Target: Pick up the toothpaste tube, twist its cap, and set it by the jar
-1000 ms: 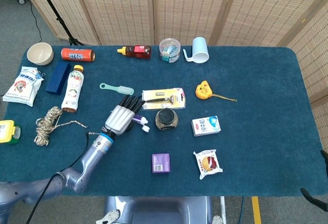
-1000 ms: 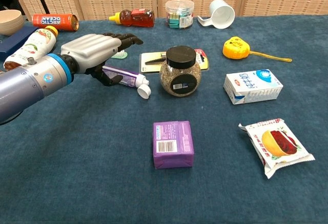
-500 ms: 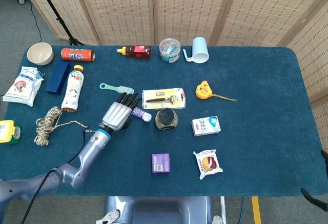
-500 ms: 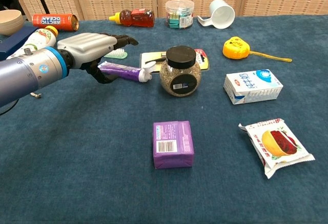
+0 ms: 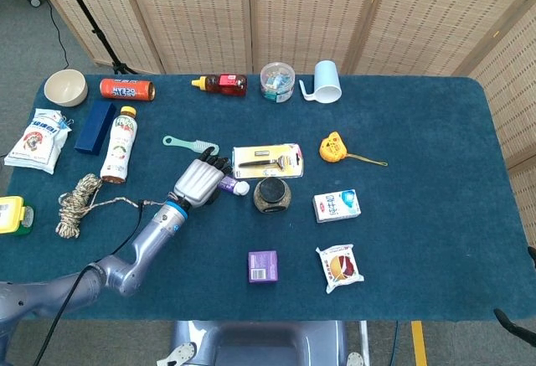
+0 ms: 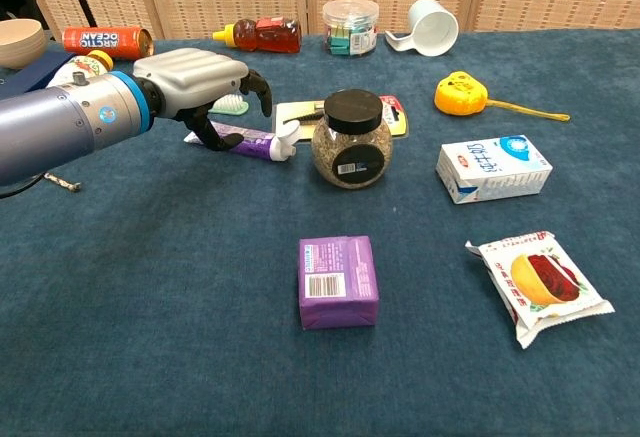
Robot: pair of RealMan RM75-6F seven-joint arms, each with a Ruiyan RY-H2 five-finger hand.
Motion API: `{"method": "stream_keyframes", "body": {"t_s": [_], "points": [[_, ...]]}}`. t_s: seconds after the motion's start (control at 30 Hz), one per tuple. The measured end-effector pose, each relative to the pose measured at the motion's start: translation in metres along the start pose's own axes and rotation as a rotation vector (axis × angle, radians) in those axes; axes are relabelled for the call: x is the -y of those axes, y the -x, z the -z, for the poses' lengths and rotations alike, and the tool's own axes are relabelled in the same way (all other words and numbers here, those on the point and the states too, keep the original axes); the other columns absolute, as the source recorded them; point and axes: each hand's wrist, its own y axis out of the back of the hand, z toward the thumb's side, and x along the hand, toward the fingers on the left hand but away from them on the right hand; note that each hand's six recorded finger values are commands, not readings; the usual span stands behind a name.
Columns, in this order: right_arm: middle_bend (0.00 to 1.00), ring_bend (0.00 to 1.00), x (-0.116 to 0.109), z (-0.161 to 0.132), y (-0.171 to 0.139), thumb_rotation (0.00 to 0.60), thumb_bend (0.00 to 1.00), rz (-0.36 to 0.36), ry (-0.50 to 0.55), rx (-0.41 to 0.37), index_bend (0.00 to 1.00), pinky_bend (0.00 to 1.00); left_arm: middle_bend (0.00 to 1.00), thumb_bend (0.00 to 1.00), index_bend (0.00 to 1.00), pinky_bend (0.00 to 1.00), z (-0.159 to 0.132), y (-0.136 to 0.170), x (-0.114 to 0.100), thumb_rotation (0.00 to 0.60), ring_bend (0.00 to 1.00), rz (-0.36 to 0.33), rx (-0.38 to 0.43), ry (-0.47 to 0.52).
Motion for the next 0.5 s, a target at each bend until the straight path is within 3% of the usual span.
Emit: {"method": "stream_keyframes", "body": {"t_s": [0.5], "points": [[0.0,0.0,-0.002,0.004,-0.003,0.6,0.12,0.002,-0.004,0.02,0.0,0.0,0.21,0.41,0.3,0.09,-0.003,-0.015,0.016,0.6,0.18,0.035,-0.017,0.009]]}}
